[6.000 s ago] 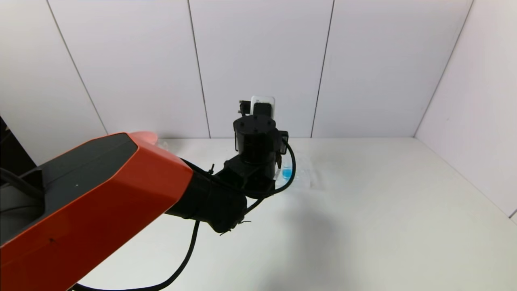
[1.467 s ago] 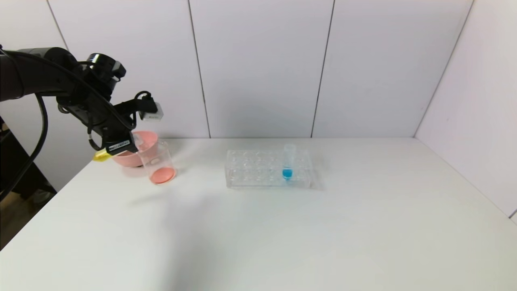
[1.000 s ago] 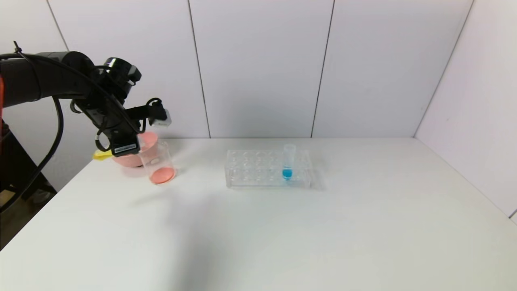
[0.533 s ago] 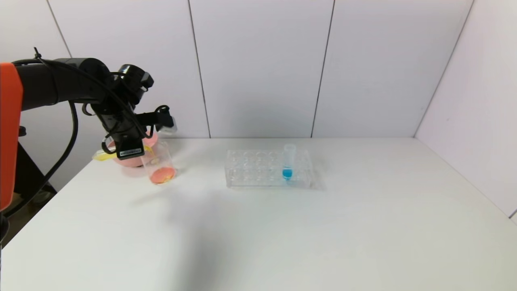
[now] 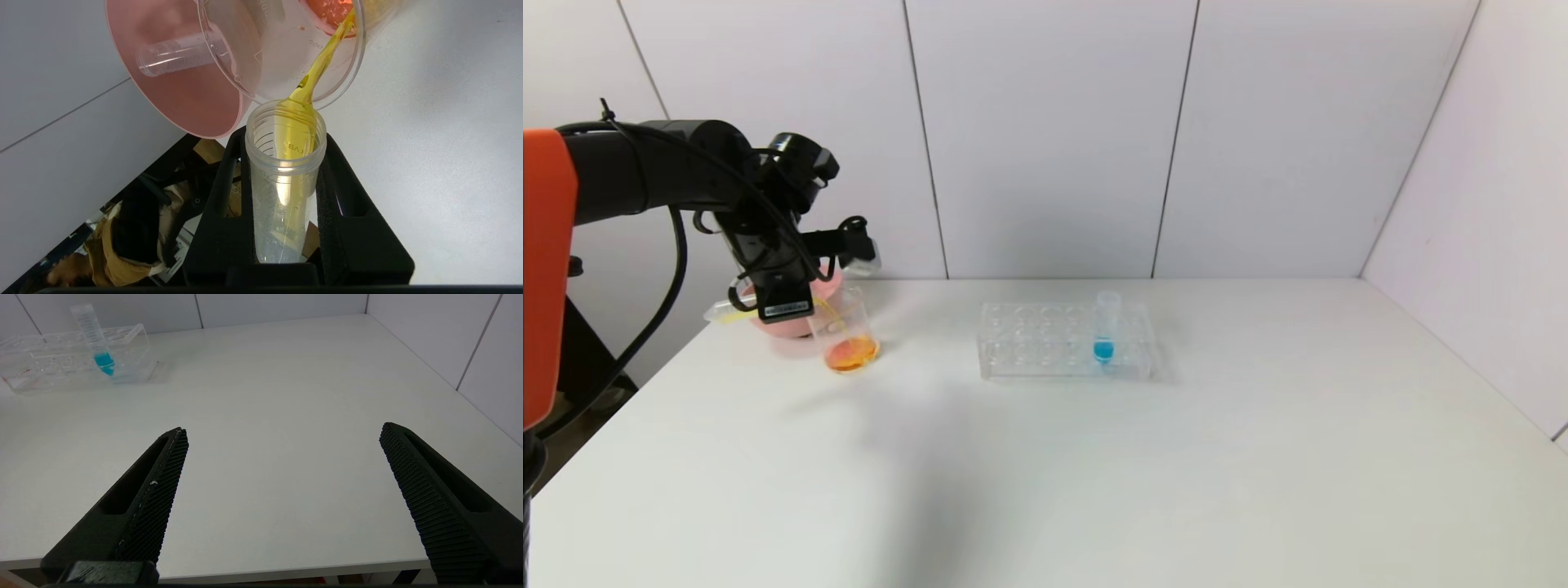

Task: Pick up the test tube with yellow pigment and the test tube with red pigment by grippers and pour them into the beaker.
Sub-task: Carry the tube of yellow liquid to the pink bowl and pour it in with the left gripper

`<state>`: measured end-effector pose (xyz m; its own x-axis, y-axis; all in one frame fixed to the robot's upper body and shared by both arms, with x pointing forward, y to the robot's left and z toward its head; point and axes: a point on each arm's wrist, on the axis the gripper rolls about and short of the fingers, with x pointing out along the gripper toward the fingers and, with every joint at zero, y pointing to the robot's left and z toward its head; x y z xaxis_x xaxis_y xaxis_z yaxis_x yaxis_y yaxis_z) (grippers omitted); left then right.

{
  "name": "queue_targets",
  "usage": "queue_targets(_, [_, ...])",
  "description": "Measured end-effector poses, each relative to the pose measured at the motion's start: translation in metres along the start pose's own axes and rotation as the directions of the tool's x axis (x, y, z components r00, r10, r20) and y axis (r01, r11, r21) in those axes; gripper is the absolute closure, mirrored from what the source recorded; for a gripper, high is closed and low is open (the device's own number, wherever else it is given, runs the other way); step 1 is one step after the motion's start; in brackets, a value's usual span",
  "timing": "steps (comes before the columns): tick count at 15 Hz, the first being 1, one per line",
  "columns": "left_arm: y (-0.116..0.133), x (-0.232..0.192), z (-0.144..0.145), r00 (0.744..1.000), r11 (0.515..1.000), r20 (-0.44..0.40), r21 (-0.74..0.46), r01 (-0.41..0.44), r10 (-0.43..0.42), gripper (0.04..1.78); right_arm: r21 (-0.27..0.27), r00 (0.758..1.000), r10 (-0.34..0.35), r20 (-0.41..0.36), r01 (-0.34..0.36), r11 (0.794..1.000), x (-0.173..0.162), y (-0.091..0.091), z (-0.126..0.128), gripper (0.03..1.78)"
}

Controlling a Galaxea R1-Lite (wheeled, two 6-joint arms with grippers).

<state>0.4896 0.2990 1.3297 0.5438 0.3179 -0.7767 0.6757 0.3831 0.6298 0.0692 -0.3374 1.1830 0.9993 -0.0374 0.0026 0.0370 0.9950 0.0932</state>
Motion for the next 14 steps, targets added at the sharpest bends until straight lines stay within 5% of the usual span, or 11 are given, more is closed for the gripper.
queue_targets(14, [-0.0007,0.0022,0.0008,0.993,0.998,-0.103,0.025,-0.051,0.053,1.38,0.0,1.0,0.0,0.0,0.0,1.0,0.0,0.0,0.0,0.1])
